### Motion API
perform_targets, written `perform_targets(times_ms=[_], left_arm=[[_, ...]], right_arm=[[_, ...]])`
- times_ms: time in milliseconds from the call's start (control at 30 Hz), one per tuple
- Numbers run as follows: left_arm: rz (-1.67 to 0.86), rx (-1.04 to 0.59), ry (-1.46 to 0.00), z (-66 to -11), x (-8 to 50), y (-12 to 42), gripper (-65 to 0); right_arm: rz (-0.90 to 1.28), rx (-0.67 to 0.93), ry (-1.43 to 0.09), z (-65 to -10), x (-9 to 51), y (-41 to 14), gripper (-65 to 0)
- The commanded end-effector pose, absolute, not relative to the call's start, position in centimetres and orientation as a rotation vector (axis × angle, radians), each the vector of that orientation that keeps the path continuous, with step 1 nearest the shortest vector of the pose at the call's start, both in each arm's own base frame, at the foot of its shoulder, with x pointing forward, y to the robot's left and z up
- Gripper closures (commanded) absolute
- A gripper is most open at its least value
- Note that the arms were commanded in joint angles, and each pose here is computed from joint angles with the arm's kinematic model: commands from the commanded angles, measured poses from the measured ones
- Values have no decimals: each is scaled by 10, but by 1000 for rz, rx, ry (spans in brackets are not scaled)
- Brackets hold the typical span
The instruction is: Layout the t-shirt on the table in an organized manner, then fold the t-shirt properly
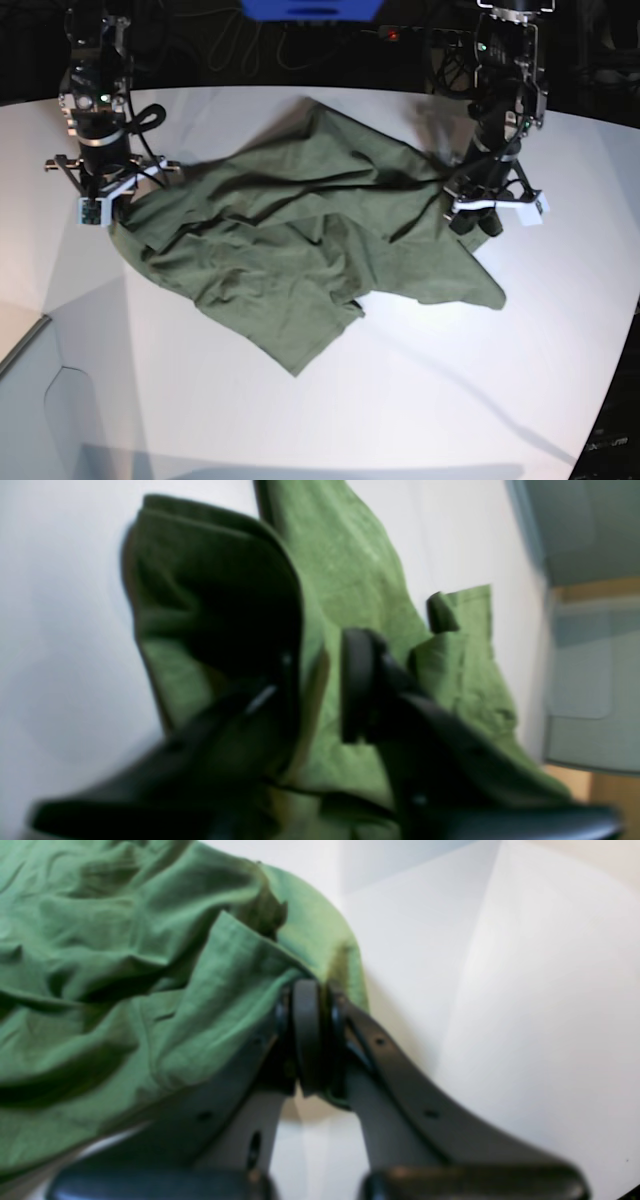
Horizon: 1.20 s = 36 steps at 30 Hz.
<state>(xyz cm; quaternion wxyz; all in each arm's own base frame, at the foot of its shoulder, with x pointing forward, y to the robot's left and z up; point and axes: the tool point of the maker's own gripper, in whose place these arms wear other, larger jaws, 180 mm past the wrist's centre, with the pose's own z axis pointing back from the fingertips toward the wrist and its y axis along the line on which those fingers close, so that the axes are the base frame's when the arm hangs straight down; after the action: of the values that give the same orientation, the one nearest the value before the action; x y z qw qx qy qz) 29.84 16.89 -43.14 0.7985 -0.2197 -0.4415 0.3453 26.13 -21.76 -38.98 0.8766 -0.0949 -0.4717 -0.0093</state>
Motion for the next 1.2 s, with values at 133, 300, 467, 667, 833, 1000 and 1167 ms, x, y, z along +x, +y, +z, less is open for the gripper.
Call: perform_targets(times_ms=[133, 300, 467, 667, 833, 1000, 1167], left_arm=[[695, -468, -1029, -406, 305, 177, -6], [665, -423, -1178, -353, 301, 214, -3], [696, -331, -1296, -312, 280, 257, -3], [746, -250, -1288, -315, 247, 280, -3], [845, -204, -1268, -327, 222, 292, -3], [851, -211, -1288, -323, 231, 294, -3], [749, -239, -1378, -290, 268, 298, -3]], right_arm=[[-20, -212, -1034, -377, 268, -221, 0], [-19, -238, -1035, -374, 268, -232, 0], [-2, -258, -1036, -372, 268, -240, 0], [30, -278, -1027, -371, 262, -247, 0], [47, -281, -1017, -373, 257, -248, 0], [48, -276, -1053, -361, 264, -244, 0], [46, -244, -1145, -334, 283, -225, 0]])
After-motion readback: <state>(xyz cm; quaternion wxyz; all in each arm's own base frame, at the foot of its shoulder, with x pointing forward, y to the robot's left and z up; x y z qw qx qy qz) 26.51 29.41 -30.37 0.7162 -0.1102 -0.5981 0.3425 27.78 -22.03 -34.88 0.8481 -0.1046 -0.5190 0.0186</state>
